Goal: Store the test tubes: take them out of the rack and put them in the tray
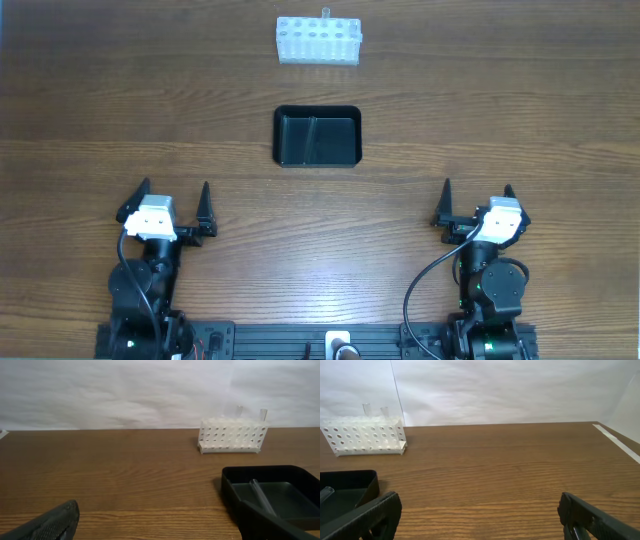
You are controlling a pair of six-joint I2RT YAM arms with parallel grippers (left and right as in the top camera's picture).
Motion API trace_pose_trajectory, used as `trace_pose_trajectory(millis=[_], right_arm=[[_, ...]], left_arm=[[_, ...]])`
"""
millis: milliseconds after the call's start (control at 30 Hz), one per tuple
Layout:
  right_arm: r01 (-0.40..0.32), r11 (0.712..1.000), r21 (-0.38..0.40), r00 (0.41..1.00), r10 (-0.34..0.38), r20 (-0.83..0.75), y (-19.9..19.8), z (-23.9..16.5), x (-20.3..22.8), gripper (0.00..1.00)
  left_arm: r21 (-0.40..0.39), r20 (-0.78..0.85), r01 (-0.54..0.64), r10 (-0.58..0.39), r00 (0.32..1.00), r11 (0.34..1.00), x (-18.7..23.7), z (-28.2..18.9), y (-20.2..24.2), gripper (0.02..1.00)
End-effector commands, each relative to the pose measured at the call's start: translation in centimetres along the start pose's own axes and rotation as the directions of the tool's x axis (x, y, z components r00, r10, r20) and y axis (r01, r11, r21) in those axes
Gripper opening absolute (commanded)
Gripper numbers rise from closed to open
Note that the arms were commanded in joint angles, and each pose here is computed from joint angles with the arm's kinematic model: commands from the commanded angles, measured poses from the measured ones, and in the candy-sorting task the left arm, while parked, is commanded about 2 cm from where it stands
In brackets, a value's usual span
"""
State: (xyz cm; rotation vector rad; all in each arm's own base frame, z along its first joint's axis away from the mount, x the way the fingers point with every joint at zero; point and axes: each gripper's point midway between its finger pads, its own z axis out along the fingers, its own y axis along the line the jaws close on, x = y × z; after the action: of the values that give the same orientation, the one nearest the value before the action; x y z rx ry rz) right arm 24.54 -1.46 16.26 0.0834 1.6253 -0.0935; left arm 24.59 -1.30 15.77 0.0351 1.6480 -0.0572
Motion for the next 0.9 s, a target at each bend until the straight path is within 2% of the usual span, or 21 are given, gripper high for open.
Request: trace_pose_trajectory(millis=[33,300,467,633,800,900], right_arm=[[-0.002,1.000,-0.013,1.000,0.002,-0.001,0.3,0.0,0.2,0.993],[-0.002,1.000,-0.026,1.000,0.002,0.004,0.5,0.0,0.1,0.993],[-0.003,0.999,0.036,1.000,0.003,0.003,-0.6,0.0,0.1,0.991],[-0.095,0.995,0.039,0.995,0.094,0.027,-0.6,0.2,-0.5,0.993],[-0.100,0.995,0.029,0.993,0.098,0.061,-0.4,1.0,-3.1,0.991],[-0.097,0.995,-0.008,0.994,0.097,0.055,0.6,2.1,-5.2,0.993]], left_arm=[[0.012,0.000,-0.007,0.007,1.000,1.000,0.2,0.0,-0.2,1.000],[0.012,0.000,-0.007,0.007,1.000,1.000,0.2,0.0,-0.2,1.000],[0.012,0.000,-0.007,0.007,1.000,1.000,0.2,0.0,-0.2,1.000],[0.012,0.000,-0.007,0.007,1.000,1.000,0.2,0.0,-0.2,1.000],[0.012,0.000,-0.007,0.007,1.000,1.000,0.2,0.0,-0.2,1.000],[0.012,0.000,-0.007,0.007,1.000,1.000,0.2,0.0,-0.2,1.000]])
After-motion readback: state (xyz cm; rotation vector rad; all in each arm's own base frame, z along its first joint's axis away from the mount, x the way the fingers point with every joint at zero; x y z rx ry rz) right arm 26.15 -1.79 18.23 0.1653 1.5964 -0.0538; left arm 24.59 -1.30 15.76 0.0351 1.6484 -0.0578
